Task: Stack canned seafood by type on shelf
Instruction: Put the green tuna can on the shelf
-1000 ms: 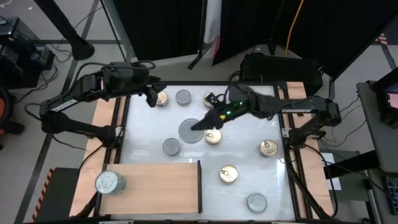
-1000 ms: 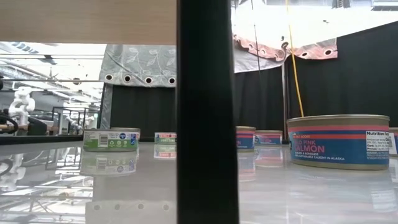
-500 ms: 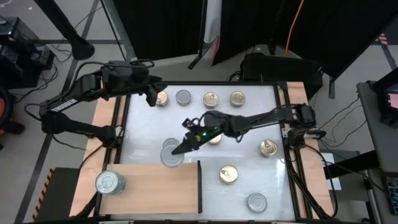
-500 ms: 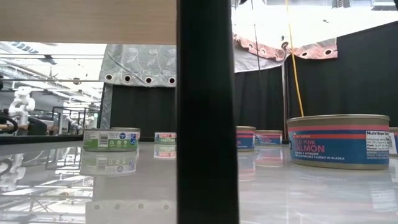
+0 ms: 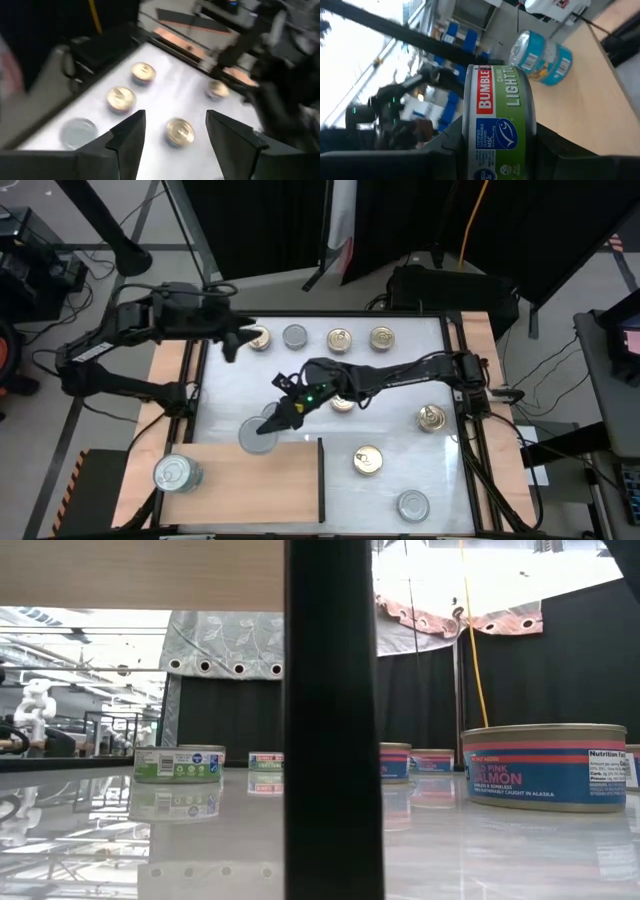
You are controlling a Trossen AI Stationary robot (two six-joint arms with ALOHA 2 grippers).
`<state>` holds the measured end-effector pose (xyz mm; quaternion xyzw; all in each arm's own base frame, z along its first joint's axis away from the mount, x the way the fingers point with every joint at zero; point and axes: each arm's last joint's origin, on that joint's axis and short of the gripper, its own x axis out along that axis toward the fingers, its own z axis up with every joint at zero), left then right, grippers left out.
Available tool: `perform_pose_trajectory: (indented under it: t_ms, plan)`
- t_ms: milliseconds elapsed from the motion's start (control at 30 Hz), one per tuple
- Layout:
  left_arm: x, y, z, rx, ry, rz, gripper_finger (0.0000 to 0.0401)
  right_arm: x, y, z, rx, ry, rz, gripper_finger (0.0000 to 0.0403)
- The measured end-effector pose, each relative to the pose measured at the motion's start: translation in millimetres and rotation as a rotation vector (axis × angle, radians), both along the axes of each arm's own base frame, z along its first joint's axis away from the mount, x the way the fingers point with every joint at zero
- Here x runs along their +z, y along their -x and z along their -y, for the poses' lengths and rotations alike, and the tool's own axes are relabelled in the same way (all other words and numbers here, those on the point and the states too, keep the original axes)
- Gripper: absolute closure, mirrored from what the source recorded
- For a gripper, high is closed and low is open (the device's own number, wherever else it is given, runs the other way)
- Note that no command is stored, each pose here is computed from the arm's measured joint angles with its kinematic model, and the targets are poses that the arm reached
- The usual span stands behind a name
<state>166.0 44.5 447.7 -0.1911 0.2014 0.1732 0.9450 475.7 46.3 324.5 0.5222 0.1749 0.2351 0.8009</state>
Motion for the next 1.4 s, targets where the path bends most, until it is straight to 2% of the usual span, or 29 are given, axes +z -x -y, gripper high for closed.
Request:
perform_pose_trajectory:
  t_ms: [100, 200, 367, 533, 700, 1000, 1133, 1400]
  plan:
    - [4.2, 18.7, 9.5, -0.040, 0.090, 0.037, 0.0186, 10.3, -0.7, 5.3, -0.008, 0.060, 0.015, 0.0273]
    - [8.5, 39.5, 18.4, -0.063, 0.192, 0.082, 0.0186, 17.7, -1.3, 11.3, -0.026, 0.038, 0.006, 0.0273]
    - [6.6, 69.9, 31.8, -0.123, 0.493, 0.075, 0.0186, 21.9, -2.1, 19.8, -0.072, -0.016, -0.018, 0.0273]
    - [0.1, 80.7, 39.4, -0.153, 0.731, 0.034, 0.0186, 24.1, -2.5, 24.7, -0.083, -0.037, -0.005, 0.0273]
    - [-6.1, 78.7, 40.8, -0.160, 0.785, 0.001, 0.0175, 26.3, -2.8, 28.8, -0.093, -0.040, 0.020, 0.0273]
    - [-29.2, 44.1, 38.3, -0.232, 0.801, 0.008, 0.0092, 28.0, -3.2, 34.7, -0.156, -0.039, 0.034, 0.0273]
    - [-39.1, 29.4, 40.1, -0.270, 0.806, -0.010, 0.0086, 28.0, -3.4, 37.2, -0.173, -0.039, 0.035, 0.0273]
    - [-45.5, 16.8, 46.7, -0.341, 0.784, -0.026, 0.0086, 27.9, -3.6, 46.4, -0.203, -0.038, 0.034, 0.0273]
